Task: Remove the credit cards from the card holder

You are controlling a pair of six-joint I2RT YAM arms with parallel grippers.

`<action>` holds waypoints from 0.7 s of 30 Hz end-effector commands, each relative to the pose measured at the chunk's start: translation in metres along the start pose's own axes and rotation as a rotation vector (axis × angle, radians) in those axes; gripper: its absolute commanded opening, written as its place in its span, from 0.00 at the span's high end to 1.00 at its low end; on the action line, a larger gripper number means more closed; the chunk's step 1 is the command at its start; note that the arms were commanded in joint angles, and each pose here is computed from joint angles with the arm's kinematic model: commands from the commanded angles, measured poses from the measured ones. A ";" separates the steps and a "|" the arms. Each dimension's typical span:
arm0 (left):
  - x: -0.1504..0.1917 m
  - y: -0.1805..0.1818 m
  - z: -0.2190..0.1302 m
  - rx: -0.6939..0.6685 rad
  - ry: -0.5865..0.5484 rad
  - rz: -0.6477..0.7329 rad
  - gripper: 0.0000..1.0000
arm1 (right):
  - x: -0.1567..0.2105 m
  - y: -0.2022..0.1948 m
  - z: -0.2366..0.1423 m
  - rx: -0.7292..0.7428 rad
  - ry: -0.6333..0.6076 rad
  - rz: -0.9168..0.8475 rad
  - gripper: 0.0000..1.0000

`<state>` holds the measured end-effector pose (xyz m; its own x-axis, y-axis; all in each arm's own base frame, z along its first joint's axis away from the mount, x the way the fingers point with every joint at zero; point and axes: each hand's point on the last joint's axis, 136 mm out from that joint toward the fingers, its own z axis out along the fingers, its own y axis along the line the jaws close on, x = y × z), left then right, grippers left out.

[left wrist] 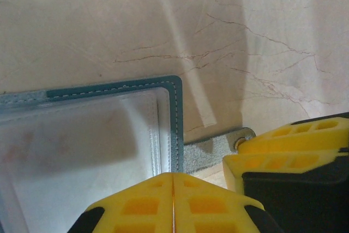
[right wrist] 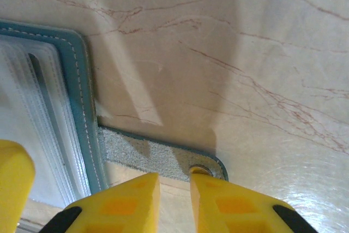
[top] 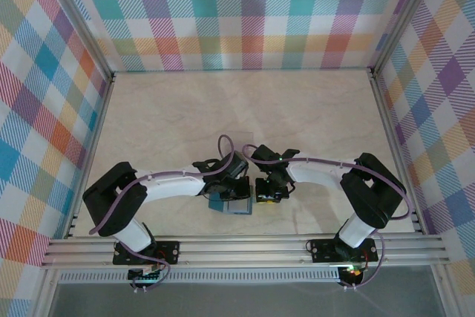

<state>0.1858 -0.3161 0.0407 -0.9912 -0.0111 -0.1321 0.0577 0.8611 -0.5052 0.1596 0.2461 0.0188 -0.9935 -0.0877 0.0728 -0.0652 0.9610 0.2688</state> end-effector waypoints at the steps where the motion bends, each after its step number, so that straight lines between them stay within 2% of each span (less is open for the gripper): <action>1: 0.006 0.000 0.003 -0.010 0.024 -0.008 0.92 | 0.006 -0.012 0.013 0.050 0.023 0.002 0.75; 8: 0.011 0.015 0.006 -0.070 0.042 0.000 0.92 | 0.006 -0.013 0.014 0.053 0.026 0.003 0.75; 21: 0.014 0.051 -0.011 -0.253 0.028 0.041 0.89 | 0.006 -0.015 0.015 0.061 0.029 0.004 0.74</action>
<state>0.1805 -0.2932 0.0286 -0.9925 0.0089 -0.1222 0.0567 0.9176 -0.3934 0.1596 0.2460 0.0183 -0.9934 -0.0880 0.0738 -0.0653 0.9613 0.2678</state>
